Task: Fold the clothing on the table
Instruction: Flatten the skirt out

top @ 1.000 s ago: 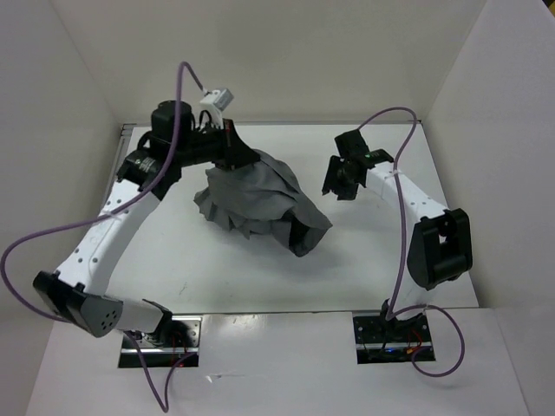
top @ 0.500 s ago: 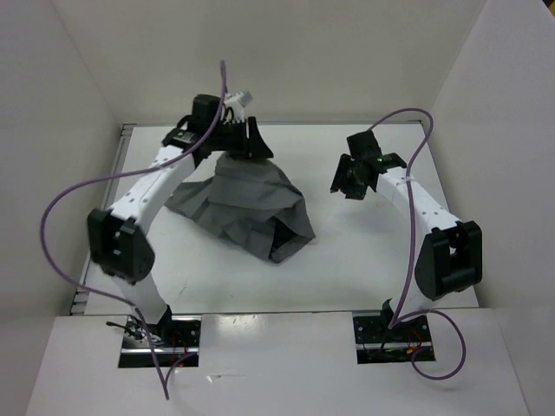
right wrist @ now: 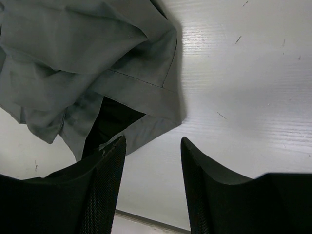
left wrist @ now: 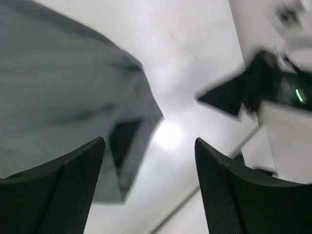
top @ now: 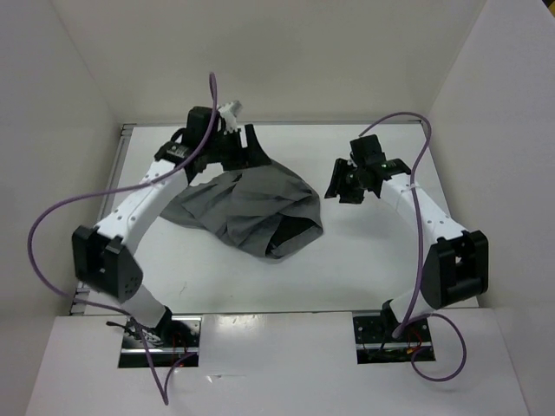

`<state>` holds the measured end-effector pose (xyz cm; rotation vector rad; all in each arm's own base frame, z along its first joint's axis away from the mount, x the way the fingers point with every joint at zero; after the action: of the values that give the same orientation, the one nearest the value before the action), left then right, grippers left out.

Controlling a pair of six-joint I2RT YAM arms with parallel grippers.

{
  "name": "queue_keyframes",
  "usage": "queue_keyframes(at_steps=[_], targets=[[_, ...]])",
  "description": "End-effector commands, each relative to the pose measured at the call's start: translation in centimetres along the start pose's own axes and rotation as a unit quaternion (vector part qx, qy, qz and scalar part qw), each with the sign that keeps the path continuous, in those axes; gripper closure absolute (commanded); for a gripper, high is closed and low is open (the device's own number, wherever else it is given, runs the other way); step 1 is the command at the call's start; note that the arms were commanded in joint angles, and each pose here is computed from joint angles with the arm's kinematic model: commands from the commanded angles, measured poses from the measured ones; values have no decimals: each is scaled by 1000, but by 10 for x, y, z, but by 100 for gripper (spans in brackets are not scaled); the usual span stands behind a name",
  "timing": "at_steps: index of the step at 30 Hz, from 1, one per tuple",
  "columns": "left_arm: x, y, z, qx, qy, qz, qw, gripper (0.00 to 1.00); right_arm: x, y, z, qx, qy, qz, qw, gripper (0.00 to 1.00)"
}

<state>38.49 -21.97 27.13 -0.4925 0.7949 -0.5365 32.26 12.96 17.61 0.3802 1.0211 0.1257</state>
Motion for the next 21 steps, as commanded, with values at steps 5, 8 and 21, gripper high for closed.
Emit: queue_keyframes(at_steps=[5, 8, 21], targets=[[-24, 21, -155, 8, 156, 67, 985, 19, 18, 3, 2, -24, 17, 7, 1000, 45], [-20, 38, -179, 27, 176, 114, 977, 19, 26, 4, 7, -23, 22, 5, 999, 45], [37, 38, -221, 72, 199, 185, 960, 18, 19, 2, -3, -18, 24, 1, 1000, 45]])
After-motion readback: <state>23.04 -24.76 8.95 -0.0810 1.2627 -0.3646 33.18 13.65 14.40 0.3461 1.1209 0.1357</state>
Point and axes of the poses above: each gripper's point midway between its finger pads, its own x axis out along the fingers, its own y axis along the line the jaws close on, z = x × y, the point moved 3 cm from there along -x, back along the fingers, and after that the axes turned 1 degree about -x, right-handed, at the moved point
